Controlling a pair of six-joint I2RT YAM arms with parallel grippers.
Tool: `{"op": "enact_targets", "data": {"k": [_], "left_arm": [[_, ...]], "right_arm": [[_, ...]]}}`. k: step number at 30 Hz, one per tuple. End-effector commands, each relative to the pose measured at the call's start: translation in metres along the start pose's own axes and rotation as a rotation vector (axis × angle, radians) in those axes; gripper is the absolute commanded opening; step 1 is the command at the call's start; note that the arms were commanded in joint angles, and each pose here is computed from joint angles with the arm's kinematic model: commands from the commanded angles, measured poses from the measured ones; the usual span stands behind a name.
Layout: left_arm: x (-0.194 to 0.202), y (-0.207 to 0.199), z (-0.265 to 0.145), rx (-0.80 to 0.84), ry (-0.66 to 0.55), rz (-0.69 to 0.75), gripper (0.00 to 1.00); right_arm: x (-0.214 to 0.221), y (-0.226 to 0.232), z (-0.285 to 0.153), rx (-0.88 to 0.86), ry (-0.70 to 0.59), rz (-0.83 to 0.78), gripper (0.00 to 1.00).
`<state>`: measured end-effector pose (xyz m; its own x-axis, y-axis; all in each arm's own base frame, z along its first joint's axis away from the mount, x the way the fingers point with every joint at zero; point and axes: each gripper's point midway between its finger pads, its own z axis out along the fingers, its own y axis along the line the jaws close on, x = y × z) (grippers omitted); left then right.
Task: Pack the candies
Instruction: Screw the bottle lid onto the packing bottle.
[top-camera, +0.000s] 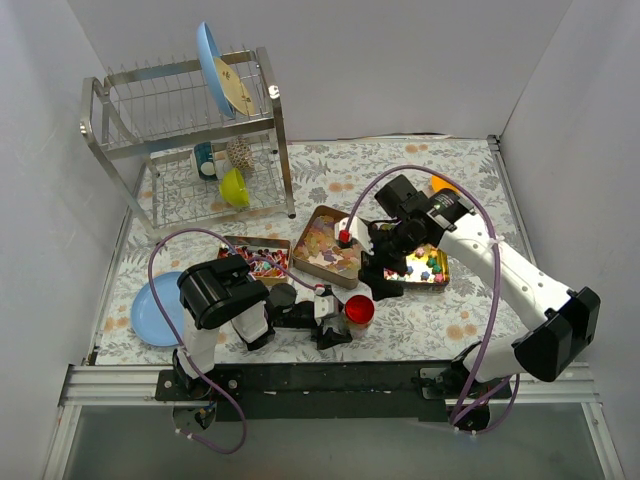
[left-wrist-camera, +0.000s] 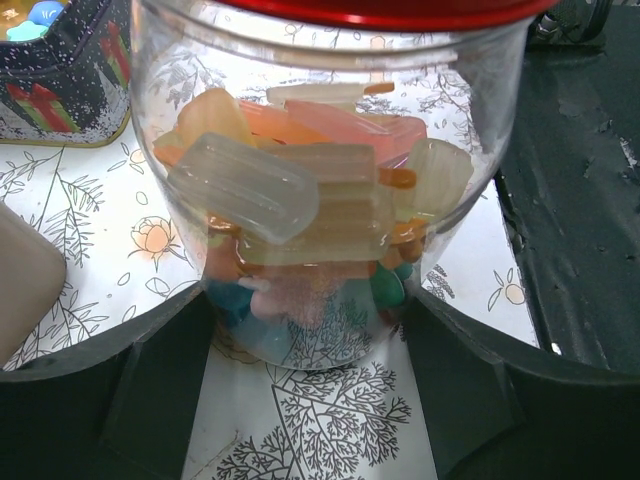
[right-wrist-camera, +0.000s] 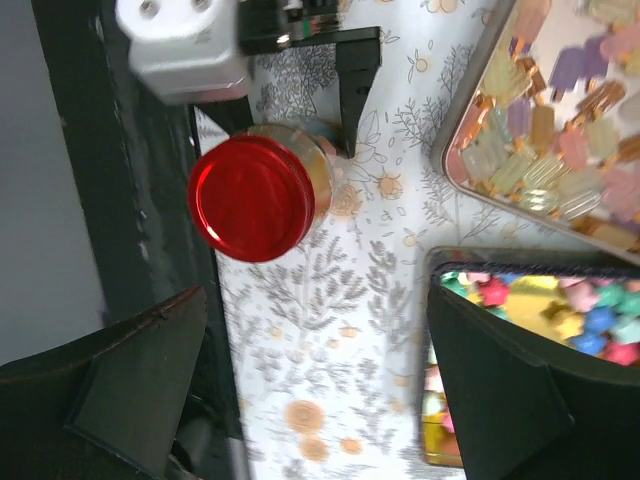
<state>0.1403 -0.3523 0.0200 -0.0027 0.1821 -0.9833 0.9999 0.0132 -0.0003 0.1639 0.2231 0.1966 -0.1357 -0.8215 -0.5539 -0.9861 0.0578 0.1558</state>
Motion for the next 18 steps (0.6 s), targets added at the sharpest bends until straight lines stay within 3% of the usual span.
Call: {"op": "enact_targets", "data": {"k": [1, 7, 10, 18], "left_arm": [[0.053, -0.008, -0.013, -0.01, 0.181, -0.109, 0.0], [0.055, -0.007, -0.014, -0.013, 0.19, -0.116, 0.0], [0.055, -0.007, -0.014, -0.016, 0.191, -0.112, 0.0], [0.057, -0.006, -0.013, -0.02, 0.195, -0.114, 0.0]], "right_arm": [[0.0, 0.009, -0.009, -0.073, 0.021, -0.327, 0.98], [0.005, 0.009, 0.012, -0.082, 0.067, -0.686, 0.98], [0.008, 0.015, 0.024, -0.116, 0.075, -0.777, 0.98], [0.009, 0.026, 0.048, -0.18, 0.052, -0.837, 0.98]]}}
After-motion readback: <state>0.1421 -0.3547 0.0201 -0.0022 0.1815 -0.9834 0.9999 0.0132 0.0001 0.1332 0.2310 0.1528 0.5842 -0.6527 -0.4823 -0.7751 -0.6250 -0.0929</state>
